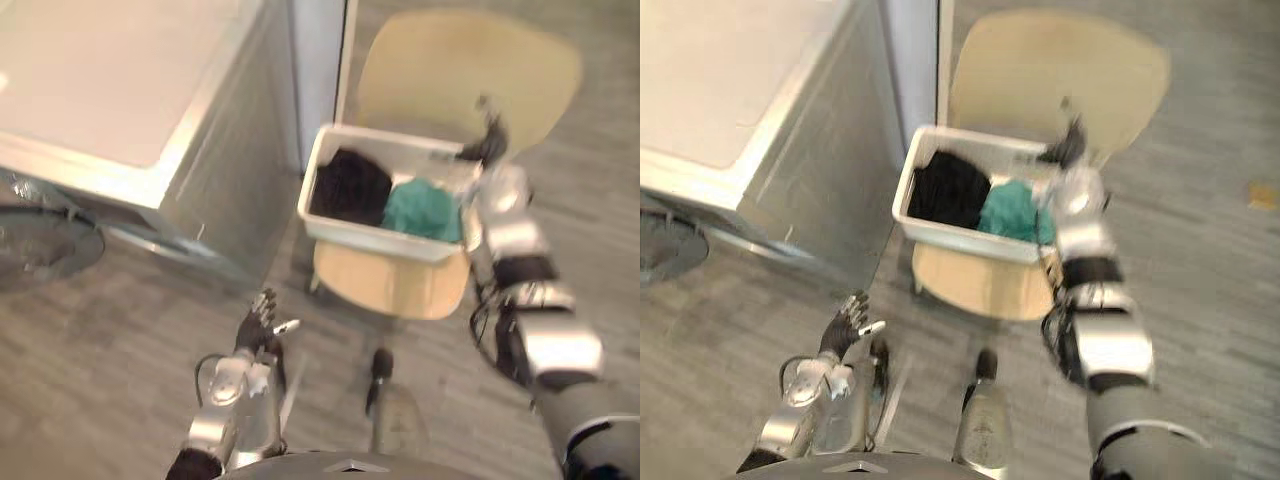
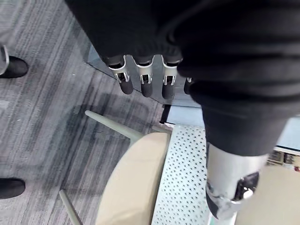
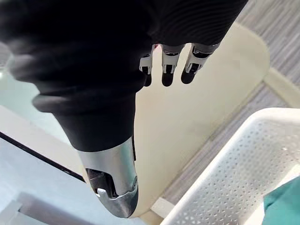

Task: Pick up the laundry basket with both hands and put the clothes into the washing machine.

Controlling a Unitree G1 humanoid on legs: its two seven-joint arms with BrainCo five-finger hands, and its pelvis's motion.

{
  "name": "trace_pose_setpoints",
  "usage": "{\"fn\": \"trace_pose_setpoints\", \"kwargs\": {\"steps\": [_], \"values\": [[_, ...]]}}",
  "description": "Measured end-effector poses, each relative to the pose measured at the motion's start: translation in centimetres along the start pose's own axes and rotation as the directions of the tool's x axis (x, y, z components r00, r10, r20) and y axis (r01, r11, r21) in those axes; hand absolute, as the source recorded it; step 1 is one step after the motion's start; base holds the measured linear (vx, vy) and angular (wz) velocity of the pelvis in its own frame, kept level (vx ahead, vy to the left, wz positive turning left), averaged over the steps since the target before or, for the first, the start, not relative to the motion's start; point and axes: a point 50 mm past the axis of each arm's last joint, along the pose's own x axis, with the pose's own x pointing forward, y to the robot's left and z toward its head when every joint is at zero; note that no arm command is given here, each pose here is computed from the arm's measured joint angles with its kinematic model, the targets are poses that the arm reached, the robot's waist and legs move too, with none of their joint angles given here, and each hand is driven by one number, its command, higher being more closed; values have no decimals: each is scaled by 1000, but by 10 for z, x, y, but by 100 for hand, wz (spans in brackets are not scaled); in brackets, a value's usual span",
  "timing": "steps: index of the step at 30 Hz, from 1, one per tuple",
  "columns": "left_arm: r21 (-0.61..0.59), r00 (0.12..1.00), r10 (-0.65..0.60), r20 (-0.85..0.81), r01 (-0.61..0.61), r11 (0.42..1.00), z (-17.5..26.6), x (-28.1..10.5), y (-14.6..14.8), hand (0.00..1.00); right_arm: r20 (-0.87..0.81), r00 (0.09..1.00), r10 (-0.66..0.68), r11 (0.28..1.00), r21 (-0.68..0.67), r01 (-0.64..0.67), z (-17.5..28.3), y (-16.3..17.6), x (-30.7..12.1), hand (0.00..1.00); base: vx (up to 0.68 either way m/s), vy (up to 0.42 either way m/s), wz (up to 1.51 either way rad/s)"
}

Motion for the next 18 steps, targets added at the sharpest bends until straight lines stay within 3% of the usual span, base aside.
{"fn": "trace_pose_setpoints", "kwargs": {"steps": [4, 11, 18], "values": [[-22, 1000, 5, 11, -5, 1000, 2, -2, 0, 0, -57, 998, -10, 999, 48, 12, -1, -12, 9, 0, -26, 5, 3], [-22, 999, 24, 31, -23, 1000, 8, 4, 0, 0, -85, 990, 109, 987, 131, -97, -5, 6, 6, 0, -22, -17, 3], [-20, 993, 80, 84, -78, 997, 26, 17, 8, 0, 99, 985, 142, 973, 171, -157, 39, 19, 4, 0, -22, -50, -1]]}}
